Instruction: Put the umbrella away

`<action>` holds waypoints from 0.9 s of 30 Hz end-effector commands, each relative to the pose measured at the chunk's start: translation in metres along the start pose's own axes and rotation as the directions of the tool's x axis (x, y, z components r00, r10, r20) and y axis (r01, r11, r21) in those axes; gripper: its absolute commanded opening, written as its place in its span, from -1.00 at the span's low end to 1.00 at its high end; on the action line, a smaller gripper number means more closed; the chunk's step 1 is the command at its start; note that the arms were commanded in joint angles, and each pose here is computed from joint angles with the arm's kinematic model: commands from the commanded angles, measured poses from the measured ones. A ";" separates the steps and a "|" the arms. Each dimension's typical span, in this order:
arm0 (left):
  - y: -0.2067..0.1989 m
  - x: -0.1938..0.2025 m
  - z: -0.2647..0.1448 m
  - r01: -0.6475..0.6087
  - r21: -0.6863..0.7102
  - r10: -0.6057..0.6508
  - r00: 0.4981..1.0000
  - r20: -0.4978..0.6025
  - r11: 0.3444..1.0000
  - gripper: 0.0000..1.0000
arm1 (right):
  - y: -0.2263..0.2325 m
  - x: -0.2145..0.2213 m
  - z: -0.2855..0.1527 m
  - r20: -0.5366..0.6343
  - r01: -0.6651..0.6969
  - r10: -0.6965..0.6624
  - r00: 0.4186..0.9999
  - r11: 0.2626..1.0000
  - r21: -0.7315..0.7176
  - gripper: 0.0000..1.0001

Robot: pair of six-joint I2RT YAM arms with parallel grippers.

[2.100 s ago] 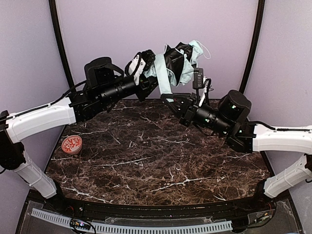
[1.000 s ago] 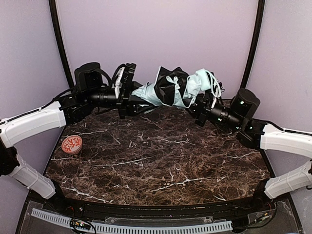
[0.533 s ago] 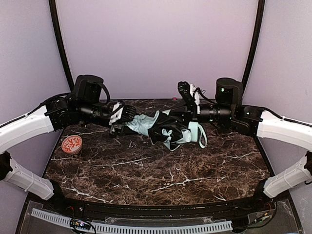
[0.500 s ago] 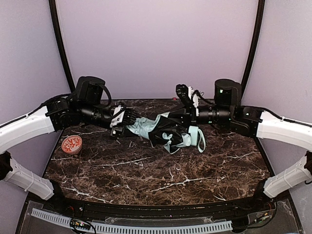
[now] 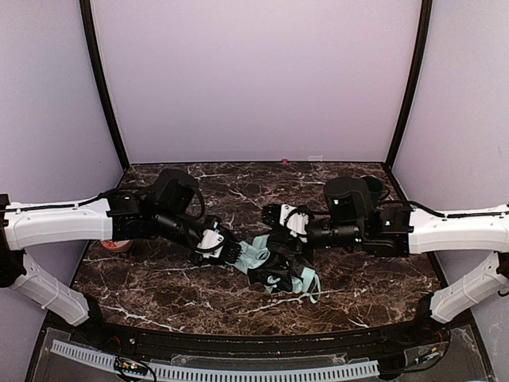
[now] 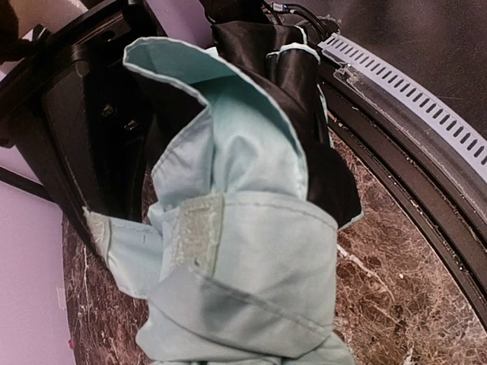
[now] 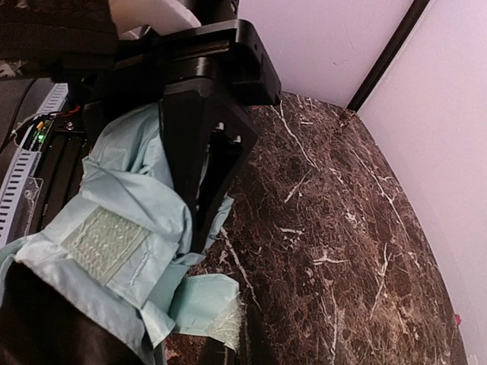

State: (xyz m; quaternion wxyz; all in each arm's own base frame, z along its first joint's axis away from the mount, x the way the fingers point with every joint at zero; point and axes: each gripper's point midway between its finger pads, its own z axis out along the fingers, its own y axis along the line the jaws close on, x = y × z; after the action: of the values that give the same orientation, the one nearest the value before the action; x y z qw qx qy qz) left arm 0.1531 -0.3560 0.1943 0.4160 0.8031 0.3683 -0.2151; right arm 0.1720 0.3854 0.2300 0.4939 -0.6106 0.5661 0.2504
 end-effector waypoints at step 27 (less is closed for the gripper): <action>-0.059 0.032 0.044 0.299 0.193 -0.309 0.951 0.021 0.934 -1.00 | -0.016 -0.094 -0.056 0.360 0.094 -0.179 0.916 0.966 0.243 -1.00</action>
State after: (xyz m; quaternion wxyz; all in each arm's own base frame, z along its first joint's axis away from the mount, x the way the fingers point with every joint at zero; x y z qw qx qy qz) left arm 0.1477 -0.3817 0.1780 0.4384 0.7630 0.3786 -0.2869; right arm 0.1538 0.3763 0.2273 0.5334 -0.5981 0.5374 0.2625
